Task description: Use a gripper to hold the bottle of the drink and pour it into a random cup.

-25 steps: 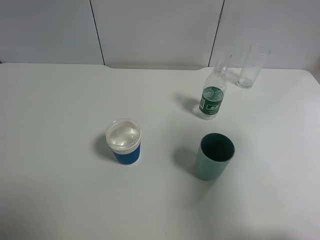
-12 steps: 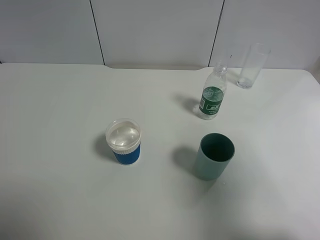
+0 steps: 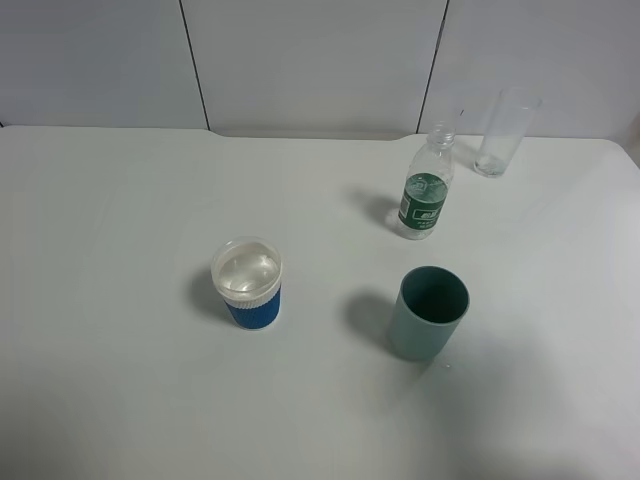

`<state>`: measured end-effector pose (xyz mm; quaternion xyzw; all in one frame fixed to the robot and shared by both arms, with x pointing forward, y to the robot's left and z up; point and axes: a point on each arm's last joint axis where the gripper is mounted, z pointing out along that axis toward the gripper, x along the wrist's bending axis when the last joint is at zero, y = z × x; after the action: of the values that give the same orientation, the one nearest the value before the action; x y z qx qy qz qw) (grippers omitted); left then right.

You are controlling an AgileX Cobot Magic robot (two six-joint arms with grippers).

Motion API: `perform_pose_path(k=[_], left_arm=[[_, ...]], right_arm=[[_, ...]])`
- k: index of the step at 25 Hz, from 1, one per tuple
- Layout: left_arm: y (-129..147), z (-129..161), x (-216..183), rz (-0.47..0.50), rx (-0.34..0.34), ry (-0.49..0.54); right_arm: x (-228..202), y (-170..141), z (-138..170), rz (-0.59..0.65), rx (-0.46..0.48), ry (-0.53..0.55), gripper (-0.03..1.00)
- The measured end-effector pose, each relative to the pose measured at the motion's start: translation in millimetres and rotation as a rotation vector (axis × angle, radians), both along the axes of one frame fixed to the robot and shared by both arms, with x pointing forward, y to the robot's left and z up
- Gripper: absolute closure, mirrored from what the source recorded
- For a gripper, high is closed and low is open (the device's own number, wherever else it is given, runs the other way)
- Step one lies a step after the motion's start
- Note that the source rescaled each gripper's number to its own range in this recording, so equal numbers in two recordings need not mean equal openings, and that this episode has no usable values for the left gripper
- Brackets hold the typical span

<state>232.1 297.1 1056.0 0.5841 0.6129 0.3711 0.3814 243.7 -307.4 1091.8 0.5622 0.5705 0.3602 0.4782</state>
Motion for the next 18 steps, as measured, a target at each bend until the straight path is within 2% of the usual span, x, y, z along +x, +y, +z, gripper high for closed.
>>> perform_pose_path(k=[10, 18], left_arm=[[0.0, 0.0, 0.0, 0.0, 0.0, 0.0], [0.0, 0.0, 0.0, 0.0, 0.0, 0.0]], right_arm=[[-1.2, -2.5, -3.0, -0.005, -0.037, 0.04, 0.02], [-5.1, 3.1, -14.0, 0.033, 0.041, 0.162, 0.02]])
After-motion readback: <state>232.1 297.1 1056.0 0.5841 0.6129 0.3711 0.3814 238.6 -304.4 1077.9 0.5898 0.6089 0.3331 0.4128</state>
